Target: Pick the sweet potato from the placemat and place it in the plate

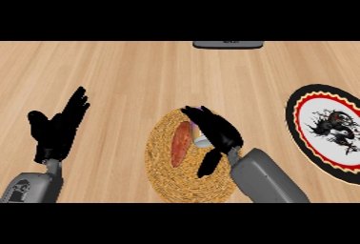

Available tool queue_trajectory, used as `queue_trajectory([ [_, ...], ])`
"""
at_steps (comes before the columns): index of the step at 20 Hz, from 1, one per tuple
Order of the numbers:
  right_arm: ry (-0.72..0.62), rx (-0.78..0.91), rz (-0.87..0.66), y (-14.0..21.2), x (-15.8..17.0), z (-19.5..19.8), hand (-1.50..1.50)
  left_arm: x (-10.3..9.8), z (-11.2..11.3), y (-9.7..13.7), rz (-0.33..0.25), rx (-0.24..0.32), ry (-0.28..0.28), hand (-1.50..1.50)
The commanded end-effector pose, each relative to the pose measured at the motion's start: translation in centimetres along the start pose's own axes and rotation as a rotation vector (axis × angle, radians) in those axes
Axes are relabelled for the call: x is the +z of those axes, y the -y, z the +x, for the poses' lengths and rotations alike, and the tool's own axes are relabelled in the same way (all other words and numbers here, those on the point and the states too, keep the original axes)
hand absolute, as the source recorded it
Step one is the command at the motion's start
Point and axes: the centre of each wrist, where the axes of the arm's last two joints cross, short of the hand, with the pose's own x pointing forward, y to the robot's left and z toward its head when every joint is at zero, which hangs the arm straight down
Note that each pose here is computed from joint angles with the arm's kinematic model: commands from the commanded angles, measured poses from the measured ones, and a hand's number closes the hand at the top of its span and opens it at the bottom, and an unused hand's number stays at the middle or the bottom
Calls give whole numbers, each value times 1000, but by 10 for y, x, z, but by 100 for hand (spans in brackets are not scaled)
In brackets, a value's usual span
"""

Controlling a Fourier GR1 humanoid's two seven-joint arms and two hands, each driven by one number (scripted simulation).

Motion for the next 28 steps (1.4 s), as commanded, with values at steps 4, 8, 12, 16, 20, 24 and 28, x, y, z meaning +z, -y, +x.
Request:
queue_trajectory([
  [4, -47, 27, 61, -12, -18, 4, -150, 0, 5, -16, -19, -3, 4, 0],
  [8, -63, 50, 43, -10, -33, 21, -150, -11, -2, -3, -6, 9, -3, 0],
  [12, -72, 71, 59, -5, -44, 13, -150, 1, -17, 1, -17, -4, 11, 0],
  [16, -80, 99, 77, -12, -43, -4, -150, -9, -4, -3, -9, -6, 0, 0],
  [20, -27, 134, 167, -22, -40, 8, 150, -6, -18, -2, -10, 5, -8, 0],
  [24, 49, 166, 201, -43, -37, 6, 150, -14, 1, -6, 6, 8, 11, 0],
  [28, 50, 118, 168, -37, -45, 20, 150, -20, 0, 1, -21, -17, -8, 0],
])
